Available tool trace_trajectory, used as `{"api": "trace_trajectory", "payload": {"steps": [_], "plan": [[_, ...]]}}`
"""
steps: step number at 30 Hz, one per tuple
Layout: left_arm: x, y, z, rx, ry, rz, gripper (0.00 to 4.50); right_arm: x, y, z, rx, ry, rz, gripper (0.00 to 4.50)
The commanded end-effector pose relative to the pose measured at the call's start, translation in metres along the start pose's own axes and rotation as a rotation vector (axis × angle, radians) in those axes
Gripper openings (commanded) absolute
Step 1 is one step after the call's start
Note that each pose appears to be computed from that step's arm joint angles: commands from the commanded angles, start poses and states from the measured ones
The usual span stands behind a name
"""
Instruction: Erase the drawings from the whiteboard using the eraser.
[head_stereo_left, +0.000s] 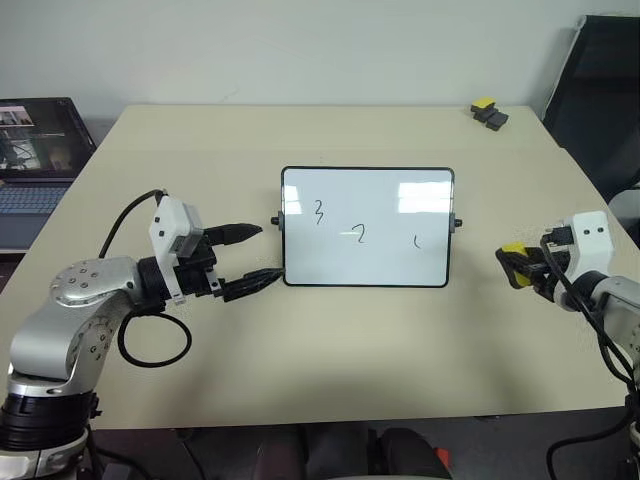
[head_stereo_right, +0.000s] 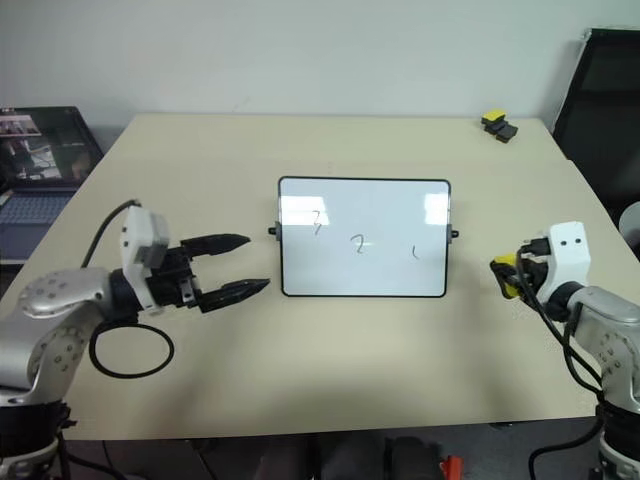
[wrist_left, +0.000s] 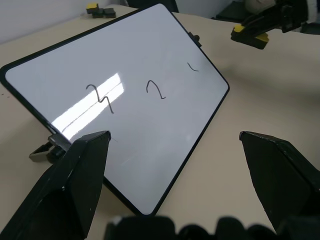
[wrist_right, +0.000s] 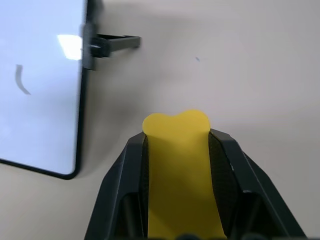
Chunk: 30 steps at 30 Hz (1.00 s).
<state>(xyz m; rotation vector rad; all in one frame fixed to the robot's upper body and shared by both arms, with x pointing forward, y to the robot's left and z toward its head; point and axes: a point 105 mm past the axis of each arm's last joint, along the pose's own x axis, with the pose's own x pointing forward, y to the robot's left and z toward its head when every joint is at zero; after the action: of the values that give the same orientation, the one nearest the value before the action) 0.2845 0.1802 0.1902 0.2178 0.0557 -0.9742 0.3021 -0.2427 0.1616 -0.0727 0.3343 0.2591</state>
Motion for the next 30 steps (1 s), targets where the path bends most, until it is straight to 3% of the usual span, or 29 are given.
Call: {"api": "trace_trajectory", "payload": {"steps": [1,6,21,30], "plan": [[-0.005,0.004,0.017,0.028,-0.049,0.045,4.5,-0.013,0.024,0.034,-0.089,-0.105,0.107,1.32],[-0.01,0.016,0.026,0.015,-0.064,0.115,4.5,-0.008,0.041,0.05,-0.136,-0.171,0.153,1.32],[-0.011,0.02,0.024,0.025,-0.057,0.17,4.5,-0.003,0.053,0.051,-0.229,-0.233,0.241,1.31],[-0.019,0.035,0.023,0.05,-0.064,0.273,4.5,0.003,0.075,0.072,-0.252,-0.3,0.312,1.31]]}}
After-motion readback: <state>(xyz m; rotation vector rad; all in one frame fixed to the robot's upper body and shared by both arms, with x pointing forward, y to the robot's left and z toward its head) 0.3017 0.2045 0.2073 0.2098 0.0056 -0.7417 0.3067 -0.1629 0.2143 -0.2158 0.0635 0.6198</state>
